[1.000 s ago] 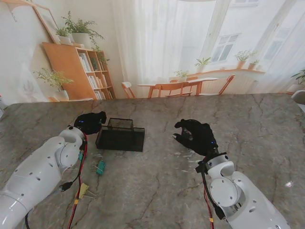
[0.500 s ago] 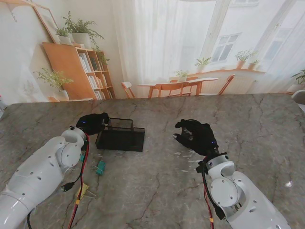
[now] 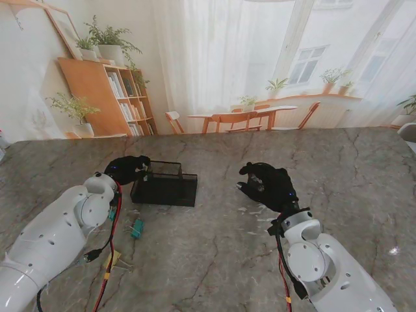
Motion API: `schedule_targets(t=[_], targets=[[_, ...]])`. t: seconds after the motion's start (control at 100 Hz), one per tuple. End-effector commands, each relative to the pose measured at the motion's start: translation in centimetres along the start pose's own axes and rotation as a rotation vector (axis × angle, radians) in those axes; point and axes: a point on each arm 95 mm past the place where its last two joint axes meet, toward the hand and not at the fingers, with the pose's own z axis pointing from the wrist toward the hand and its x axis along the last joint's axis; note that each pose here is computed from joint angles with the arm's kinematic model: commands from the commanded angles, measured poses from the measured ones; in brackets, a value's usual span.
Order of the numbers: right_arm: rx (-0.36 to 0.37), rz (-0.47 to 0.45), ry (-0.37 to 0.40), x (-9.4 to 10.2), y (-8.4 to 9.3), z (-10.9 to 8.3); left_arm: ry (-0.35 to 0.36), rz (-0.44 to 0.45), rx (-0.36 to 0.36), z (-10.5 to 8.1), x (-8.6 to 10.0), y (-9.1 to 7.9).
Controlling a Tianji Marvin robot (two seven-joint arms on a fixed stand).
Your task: Organize desk stationery
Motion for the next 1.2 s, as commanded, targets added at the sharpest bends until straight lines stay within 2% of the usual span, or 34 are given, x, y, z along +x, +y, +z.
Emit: schedule_targets(t=[0.0,0.4,0.74,1.0,1.19], targets=[[0.014,0.000,-0.001,0.0,-0.1,-0.1,0.011,-0.009,-0.004,-0.1,0.4,0.2],[0.012,0.001,-0.003,0.0,-0.1,-0.1,0.009,-0.028,-0.036,-0.4,0.5,0.3],[0.013,0.004,-0.002,-0.1,-0.1,-0.1,0.018,-0.023,-0.018,-1.3,0.1,0.0],[0.013,0.005,0.000,-0.1,-0.1,-0.1,0.015,-0.007,0.000,-2.4,-0.2,-0.8],[0.010,0.005,-0.001,-0.1,-0.1,-0.1,0.035,0.015,0.050,-3.7,-0.1,-2.4]])
